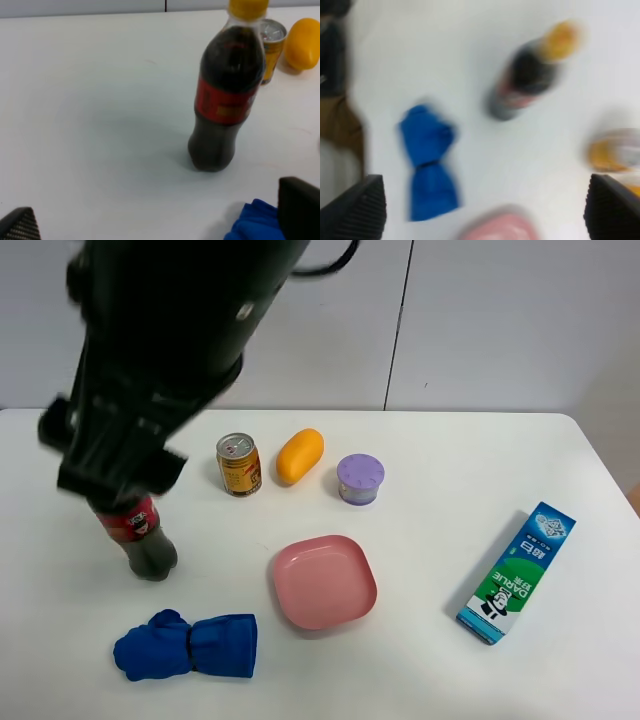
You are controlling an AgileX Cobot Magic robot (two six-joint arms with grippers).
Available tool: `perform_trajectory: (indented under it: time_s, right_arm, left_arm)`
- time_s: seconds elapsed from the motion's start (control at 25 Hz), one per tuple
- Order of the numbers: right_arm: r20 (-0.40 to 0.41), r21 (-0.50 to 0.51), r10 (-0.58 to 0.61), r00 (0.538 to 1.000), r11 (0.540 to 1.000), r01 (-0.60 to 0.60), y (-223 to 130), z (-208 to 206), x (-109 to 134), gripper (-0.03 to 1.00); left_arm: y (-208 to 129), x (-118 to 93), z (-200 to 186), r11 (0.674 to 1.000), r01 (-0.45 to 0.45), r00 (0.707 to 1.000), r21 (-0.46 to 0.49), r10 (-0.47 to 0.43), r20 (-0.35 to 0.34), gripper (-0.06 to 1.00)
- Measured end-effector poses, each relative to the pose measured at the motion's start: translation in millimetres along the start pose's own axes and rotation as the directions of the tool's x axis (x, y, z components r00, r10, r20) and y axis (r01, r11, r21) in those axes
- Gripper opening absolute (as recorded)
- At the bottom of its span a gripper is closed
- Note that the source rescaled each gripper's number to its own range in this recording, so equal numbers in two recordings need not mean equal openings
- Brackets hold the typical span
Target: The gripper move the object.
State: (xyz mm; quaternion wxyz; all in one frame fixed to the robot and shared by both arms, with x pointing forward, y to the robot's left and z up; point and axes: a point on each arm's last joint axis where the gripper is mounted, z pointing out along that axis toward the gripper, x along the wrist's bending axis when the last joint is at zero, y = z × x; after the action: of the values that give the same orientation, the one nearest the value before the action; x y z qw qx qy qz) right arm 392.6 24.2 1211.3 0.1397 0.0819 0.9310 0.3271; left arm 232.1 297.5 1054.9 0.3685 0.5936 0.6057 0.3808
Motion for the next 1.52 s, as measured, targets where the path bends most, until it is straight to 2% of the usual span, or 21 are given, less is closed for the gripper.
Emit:
perform_trajectory:
  time_s: [0.08, 0.16, 0.2, 0.28, 0.36, 0.52, 0.64, 0.72, 0.88, 1.08, 1.16, 1.28, 1.36, 1.44, 1.52]
  right_arm:
    - [0.163, -0.048, 0.05, 0.985, 0.998, -0.043, -5, -38, -15, 0.87]
    - [0.355, -0.098, 0.142, 0.924, 0.989, -0.114, -14, -70, -38, 0.87]
    - [0.438, -0.122, 0.183, 0.88, 0.982, -0.143, -20, -85, -50, 0.87]
    - [0.601, -0.163, 0.253, 0.758, 0.967, -0.194, -35, -115, -76, 0.87]
    - [0.713, -0.182, 0.294, 0.636, 0.954, -0.238, -54, -142, -99, 0.87]
    - [0.829, -0.217, 0.349, 0.436, 0.921, -0.324, -90, -186, -130, 0.87]
    - [0.866, -0.228, 0.357, 0.349, 0.905, -0.359, -111, -213, -138, 0.87]
    - [0.874, -0.216, 0.345, 0.342, 0.907, -0.362, -120, -227, -136, 0.87]
    - [0.855, -0.243, 0.366, 0.369, 0.909, -0.338, -129, -253, -120, 0.87]
    - [0.775, -0.374, 0.464, 0.429, 0.884, -0.282, -138, -289, -79, 0.87]
    - [0.767, -0.396, 0.48, 0.426, 0.876, -0.274, -149, -302, -62, 0.87]
    - [0.801, -0.4, 0.499, 0.33, 0.857, -0.324, -181, -313, -35, 0.87]
    - [0.821, -0.417, 0.517, 0.244, 0.833, -0.364, -204, -316, -8, 0.87]
    - [0.815, -0.442, 0.548, 0.189, 0.799, -0.407, -226, -308, 18, 0.87]
    - [0.792, -0.475, 0.589, 0.16, 0.759, -0.445, -249, -290, 45, 0.87]
  left_arm:
    - [0, 0, 0, 1.0, 0.0, 1.0, 0.0, 0.0, 0.0, 1.0]
    - [0, 0, 0, 1.0, 0.0, 1.0, 0.0, 0.0, 0.0, 1.0]
    - [0, 0, 0, 1.0, 0.0, 1.0, 0.0, 0.0, 0.0, 1.0]
    - [0, 0, 0, 1.0, 0.0, 1.0, 0.0, 0.0, 0.0, 1.0]
    - [0, 0, 0, 1.0, 0.0, 1.0, 0.0, 0.0, -0.001, 1.0]
    - [0, 0, 0, 1.0, -0.002, 1.0, 0.0, 0.002, -0.003, 1.0]
    - [0, 0, 0, 1.0, -0.001, 1.0, 0.0, 0.001, -0.002, 1.0]
    - [0, 0, 0, 1.0, -0.001, 1.0, 0.0, 0.001, -0.002, 1.0]
    - [0, 0, 0, 1.0, -0.001, 1.0, 0.0, 0.001, -0.002, 1.0]
    - [0, 0, 0, 1.0, -0.001, 1.0, 0.0, 0.001, -0.002, 1.0]
    - [0, 0, 0, 1.0, -0.001, 1.0, 0.0, 0.001, -0.002, 1.0]
    - [0, 0, 0, 1.0, -0.001, 1.0, 0.0, 0.001, -0.002, 1.0]
    - [0, 0, 0, 1.0, -0.001, 1.0, 0.0, 0.001, -0.002, 1.0]
    - [0, 0, 0, 1.0, -0.001, 1.0, 0.0, 0.001, -0.002, 1.0]
    - [0, 0, 0, 1.0, -0.001, 1.0, 0.0, 0.001, -0.002, 1.0]
